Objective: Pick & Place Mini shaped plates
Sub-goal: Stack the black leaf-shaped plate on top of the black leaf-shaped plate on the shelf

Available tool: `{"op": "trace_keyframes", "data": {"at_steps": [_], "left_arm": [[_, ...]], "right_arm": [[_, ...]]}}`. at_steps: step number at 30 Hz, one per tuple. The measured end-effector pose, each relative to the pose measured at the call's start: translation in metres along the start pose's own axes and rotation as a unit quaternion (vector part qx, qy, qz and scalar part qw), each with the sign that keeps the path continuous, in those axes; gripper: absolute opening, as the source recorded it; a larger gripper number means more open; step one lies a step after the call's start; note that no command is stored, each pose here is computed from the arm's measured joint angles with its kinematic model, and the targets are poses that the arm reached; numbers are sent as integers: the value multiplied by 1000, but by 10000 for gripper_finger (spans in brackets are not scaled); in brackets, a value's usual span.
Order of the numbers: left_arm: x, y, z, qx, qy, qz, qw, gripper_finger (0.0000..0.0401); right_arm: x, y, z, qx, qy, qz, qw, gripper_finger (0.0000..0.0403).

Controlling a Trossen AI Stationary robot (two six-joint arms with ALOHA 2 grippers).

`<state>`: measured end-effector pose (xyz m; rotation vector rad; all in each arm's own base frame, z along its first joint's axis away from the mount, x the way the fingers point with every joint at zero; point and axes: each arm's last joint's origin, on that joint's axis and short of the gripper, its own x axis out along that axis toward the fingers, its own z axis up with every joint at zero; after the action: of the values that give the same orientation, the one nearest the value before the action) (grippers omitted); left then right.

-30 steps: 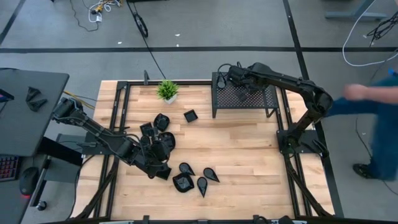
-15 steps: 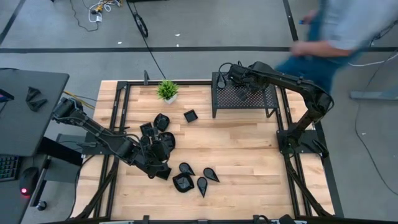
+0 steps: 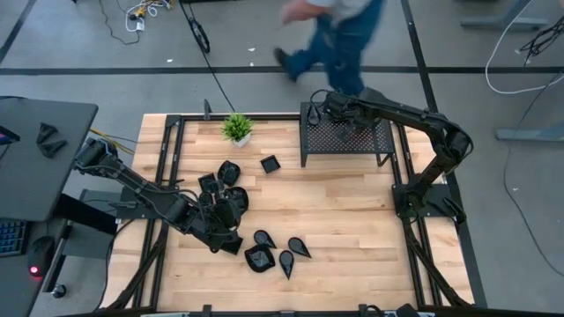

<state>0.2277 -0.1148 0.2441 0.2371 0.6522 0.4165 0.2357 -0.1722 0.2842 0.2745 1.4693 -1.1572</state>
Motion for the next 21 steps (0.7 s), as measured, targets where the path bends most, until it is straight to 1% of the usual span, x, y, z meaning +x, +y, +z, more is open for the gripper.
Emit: {"op": "trace_keyframes", "data": {"at_steps": [5, 7, 9, 11, 14, 21], "left_arm": [[0, 0, 0, 0, 0, 0, 1000, 177], [0, 0, 0, 0, 0, 0, 1000, 177], [0, 0, 0, 0, 0, 0, 1000, 177], [0, 0, 0, -1, 0, 0, 1000, 177], [0, 0, 1, -3, -3, -1, 1000, 177], [0, -1, 2, -7, -6, -3, 1000, 177]], "right_arm": [[1, -4, -3, -18, 16, -3, 1000, 114], [-1, -6, -5, -32, 18, 2, 999, 121], [-5, -8, -7, -42, 17, 23, 999, 120], [-9, -10, -10, -46, 15, 45, 998, 112], [-15, -15, -14, -38, 7, 58, 998, 94], [-20, -19, -17, -30, -2, 64, 998, 42]]}}
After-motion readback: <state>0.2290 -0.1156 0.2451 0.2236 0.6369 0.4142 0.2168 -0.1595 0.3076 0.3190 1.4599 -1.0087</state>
